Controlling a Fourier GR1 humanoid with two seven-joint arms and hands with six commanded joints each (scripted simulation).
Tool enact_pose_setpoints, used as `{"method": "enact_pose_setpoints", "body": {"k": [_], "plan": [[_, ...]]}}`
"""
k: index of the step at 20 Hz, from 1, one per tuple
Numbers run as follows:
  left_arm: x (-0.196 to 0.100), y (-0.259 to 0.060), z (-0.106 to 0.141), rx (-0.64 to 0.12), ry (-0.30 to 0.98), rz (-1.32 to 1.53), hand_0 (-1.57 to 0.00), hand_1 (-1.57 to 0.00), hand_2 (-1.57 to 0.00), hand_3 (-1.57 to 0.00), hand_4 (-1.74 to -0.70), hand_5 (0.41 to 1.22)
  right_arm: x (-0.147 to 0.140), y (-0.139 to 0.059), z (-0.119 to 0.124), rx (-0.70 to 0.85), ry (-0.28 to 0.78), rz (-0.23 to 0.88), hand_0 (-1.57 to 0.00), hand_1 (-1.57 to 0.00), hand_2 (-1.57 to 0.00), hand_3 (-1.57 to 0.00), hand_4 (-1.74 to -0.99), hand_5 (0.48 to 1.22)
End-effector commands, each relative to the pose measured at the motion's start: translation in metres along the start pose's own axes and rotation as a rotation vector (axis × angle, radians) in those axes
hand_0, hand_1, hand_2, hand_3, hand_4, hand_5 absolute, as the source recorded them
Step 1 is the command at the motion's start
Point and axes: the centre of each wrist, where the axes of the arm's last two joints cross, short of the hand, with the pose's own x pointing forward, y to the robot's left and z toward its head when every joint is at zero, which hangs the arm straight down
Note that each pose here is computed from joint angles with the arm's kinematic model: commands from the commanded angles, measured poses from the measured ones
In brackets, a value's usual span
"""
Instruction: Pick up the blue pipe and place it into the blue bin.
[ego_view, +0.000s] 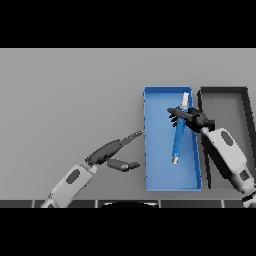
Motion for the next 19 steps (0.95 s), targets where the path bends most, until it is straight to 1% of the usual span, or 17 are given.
{"method": "enact_pose_setpoints", "body": {"k": [1, 2, 3, 5, 6, 8, 9, 10, 11, 13, 14, 15, 16, 17, 19], "plan": [[0.003, 0.001, 0.001, 0.006, -0.015, 0.005, 0.00, 0.00, 0.00, 0.00, -0.83, 0.477, 0.002, 0.004, 0.003, 0.015, -0.012, 0.063, -0.38, -0.36, -0.35, -0.21, -1.234, 1.091], [0.002, 0.001, 0.001, 0.000, -0.009, 0.005, 0.00, 0.00, 0.00, 0.00, -0.83, 0.477, 0.002, 0.004, 0.007, 0.018, -0.035, 0.141, -0.31, -0.29, -0.28, -0.17, -1.215, 1.044], [0.002, -0.001, -0.001, -0.002, -0.005, 0.006, 0.00, 0.00, 0.00, 0.00, -0.83, 0.477, 0.006, 0.007, 0.010, 0.004, -0.033, 0.194, -0.25, -0.23, -0.22, -0.13, -1.204, 1.002], [0.004, -0.001, 0.000, -0.002, -0.024, 0.008, 0.00, 0.00, 0.00, 0.00, -0.83, 0.473, 0.002, 0.010, 0.010, 0.005, -0.002, 0.243, -0.16, -0.15, -0.14, -0.09, -1.196, 0.933], [0.002, 0.000, 0.002, 0.002, -0.021, 0.005, 0.00, 0.00, 0.00, 0.00, -0.83, 0.472, 0.001, 0.013, 0.011, 0.006, 0.004, 0.257, -0.15, -0.12, -0.11, -0.07, -1.192, 0.907], [0.005, -0.002, -0.001, 0.000, -0.008, 0.003, 0.00, 0.00, 0.00, 0.00, -0.83, 0.471, 0.002, 0.017, 0.010, 0.005, -0.009, 0.263, -0.10, -0.08, -0.07, -0.04, -1.188, 0.861], [0.005, -0.001, -0.003, 0.000, -0.001, 0.004, 0.00, 0.00, 0.00, 0.00, -0.83, 0.471, 0.001, 0.015, 0.011, -0.006, -0.012, 0.258, -0.08, -0.06, -0.06, -0.03, -1.196, 0.838], [0.005, 0.002, 0.001, 0.007, -0.014, 0.001, 0.00, 0.00, 0.00, 0.00, -0.83, 0.471, 0.002, 0.014, 0.010, -0.015, -0.016, 0.256, -0.06, -0.05, -0.05, -0.03, -1.188, 0.818], [0.005, -0.001, -0.001, 0.002, -0.011, 0.004, 0.00, 0.00, 0.00, 0.00, -0.83, 0.471, 0.004, 0.015, 0.009, -0.029, -0.017, 0.254, -0.05, -0.04, -0.04, -0.02, -1.182, 0.807], [0.006, 0.000, 0.002, 0.009, -0.018, 0.003, 0.00, 0.00, 0.00, 0.00, -0.83, 0.471, 0.001, 0.015, 0.008, -0.023, -0.018, 0.269, -0.03, -0.02, -0.02, -0.01, -1.182, 0.789], [0.005, -0.002, 0.001, 0.004, -0.010, 0.000, 0.00, 0.00, 0.00, 0.00, -0.83, 0.470, -0.001, 0.015, 0.007, -0.025, -0.026, 0.252, -0.03, -0.02, -0.02, -0.01, -1.176, 0.783], [0.006, -0.002, 0.003, 0.004, -0.014, -0.004, 0.00, 0.00, 0.00, 0.00, -0.83, 0.471, -0.002, 0.010, 0.009, -0.031, -0.024, 0.264, -0.02, -0.01, -0.01, -0.01, -1.186, 0.774], [0.007, 0.000, 0.004, 0.003, -0.015, -0.004, 0.00, 0.00, 0.00, 0.00, -0.83, 0.472, 0.001, 0.011, 0.009, -0.025, -0.029, 0.282, -0.02, -0.01, -0.01, -0.01, -1.186, 0.772], [0.008, 0.000, 0.005, 0.007, -0.013, -0.006, 0.00, 0.00, 0.00, 0.00, -0.83, 0.472, 0.001, 0.014, 0.010, -0.026, -0.026, 0.275, -0.02, -0.01, -0.01, -0.01, -1.186, 0.766], [0.010, 0.000, 0.001, 0.009, -0.006, -0.007, 0.00, 0.00, 0.00, 0.00, -0.83, 0.474, 0.000, 0.015, 0.009, -0.016, -0.016, 0.284, -0.02, -0.01, -0.01, -0.01, -1.186, 0.769]]}}
